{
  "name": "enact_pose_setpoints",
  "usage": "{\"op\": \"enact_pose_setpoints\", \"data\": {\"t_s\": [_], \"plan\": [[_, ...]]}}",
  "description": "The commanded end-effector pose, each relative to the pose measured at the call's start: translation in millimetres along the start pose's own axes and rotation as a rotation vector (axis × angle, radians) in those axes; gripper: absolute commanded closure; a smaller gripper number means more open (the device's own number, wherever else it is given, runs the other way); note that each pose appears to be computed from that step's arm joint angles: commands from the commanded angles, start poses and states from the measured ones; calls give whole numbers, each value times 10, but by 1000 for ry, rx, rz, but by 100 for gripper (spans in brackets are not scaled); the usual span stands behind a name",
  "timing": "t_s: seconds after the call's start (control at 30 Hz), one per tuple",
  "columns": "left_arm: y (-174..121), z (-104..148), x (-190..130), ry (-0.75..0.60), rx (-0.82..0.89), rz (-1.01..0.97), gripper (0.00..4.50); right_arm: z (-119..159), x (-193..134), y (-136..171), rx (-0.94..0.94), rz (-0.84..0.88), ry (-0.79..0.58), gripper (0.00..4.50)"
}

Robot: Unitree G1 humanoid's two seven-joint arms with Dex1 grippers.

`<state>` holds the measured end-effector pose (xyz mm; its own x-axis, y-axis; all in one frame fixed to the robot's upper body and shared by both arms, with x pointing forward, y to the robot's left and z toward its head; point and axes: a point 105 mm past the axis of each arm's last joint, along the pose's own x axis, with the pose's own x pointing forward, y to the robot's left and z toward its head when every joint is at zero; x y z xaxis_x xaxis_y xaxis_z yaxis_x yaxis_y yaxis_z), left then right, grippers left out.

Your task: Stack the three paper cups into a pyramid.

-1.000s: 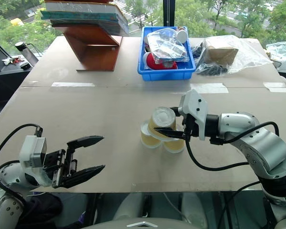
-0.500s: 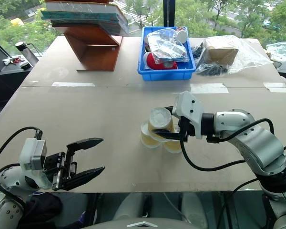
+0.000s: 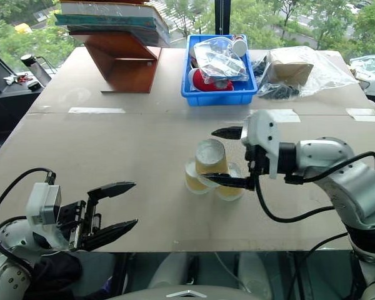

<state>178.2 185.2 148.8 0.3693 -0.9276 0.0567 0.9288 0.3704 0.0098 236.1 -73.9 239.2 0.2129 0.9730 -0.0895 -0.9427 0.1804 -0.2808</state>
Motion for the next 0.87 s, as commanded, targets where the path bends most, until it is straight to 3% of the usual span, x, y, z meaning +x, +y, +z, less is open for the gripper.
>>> {"op": "enact_pose_setpoints", "data": {"t_s": [0.03,0.23,0.4,0.53,0.73,0.87], "plan": [[48,-7,31,32,16,41,0,219,-139,55,9,3,-81,3],[71,-66,-75,83,23,108,0,176,-528,-48,70,-133,-82,3],[93,-129,-162,111,-20,211,0,-198,-955,52,126,-246,50,3],[164,-294,-249,229,-35,318,0,-587,-1293,220,194,-306,173,3],[193,-345,-276,265,-69,362,0,-941,-1567,445,225,-311,296,3],[145,-378,-259,287,-82,340,0,-965,-1552,439,219,-323,263,3]]}}
